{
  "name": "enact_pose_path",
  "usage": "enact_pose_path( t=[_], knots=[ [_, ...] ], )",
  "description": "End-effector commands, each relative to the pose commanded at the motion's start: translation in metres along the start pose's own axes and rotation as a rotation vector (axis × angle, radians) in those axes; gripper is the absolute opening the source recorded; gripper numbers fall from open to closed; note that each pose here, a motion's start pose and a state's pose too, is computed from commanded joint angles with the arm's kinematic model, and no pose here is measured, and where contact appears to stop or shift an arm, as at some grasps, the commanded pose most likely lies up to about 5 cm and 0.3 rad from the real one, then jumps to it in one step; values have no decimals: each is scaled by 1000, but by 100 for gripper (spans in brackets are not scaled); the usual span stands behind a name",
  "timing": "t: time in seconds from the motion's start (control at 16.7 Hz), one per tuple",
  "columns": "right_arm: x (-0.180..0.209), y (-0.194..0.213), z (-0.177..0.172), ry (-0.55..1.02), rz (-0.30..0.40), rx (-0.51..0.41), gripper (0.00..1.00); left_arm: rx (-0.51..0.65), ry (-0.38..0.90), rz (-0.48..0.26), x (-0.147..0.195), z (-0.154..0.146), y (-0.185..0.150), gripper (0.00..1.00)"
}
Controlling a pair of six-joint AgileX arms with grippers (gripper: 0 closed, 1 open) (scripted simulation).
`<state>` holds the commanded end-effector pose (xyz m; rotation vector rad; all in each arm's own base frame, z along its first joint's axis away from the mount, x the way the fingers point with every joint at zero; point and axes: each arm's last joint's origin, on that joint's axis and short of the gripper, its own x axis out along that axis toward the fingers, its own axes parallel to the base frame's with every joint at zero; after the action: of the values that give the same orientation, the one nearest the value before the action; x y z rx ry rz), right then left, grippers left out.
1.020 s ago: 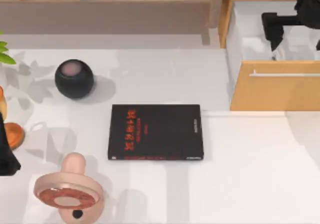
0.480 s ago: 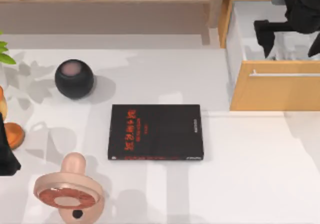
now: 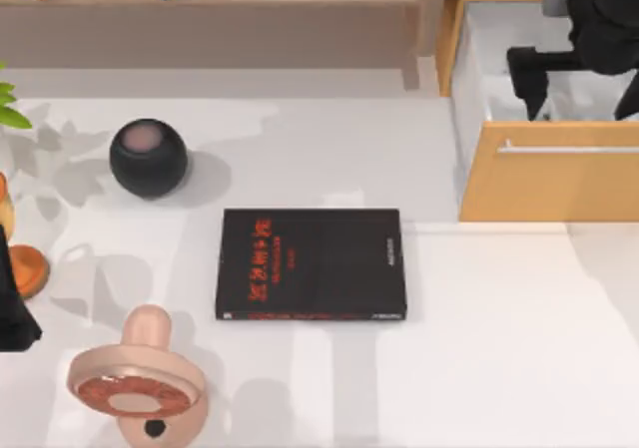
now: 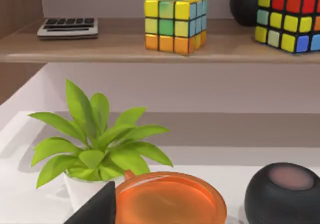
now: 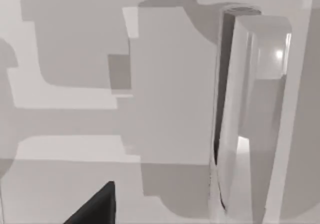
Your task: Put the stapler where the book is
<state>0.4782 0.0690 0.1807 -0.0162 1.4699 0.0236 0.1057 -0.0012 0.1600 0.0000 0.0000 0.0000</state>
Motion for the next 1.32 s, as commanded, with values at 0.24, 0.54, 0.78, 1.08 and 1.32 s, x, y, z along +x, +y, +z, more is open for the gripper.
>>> enact_pose_path(
  t=[0.24, 0.54, 0.78, 1.08, 1.32],
  knots=[
    [14, 2, -2, 5, -1, -1, 100, 0, 0, 0, 0, 0, 0, 100],
    [39, 2, 3, -1, 0, 0, 100, 0, 0, 0, 0, 0, 0, 100],
    [45, 1, 5, 1, 0, 1, 100, 0, 0, 0, 0, 0, 0, 100],
    [45, 1, 5, 1, 0, 1, 70, 0, 0, 0, 0, 0, 0, 100],
    [45, 1, 5, 1, 0, 1, 40, 0, 0, 0, 0, 0, 0, 100]
  ],
)
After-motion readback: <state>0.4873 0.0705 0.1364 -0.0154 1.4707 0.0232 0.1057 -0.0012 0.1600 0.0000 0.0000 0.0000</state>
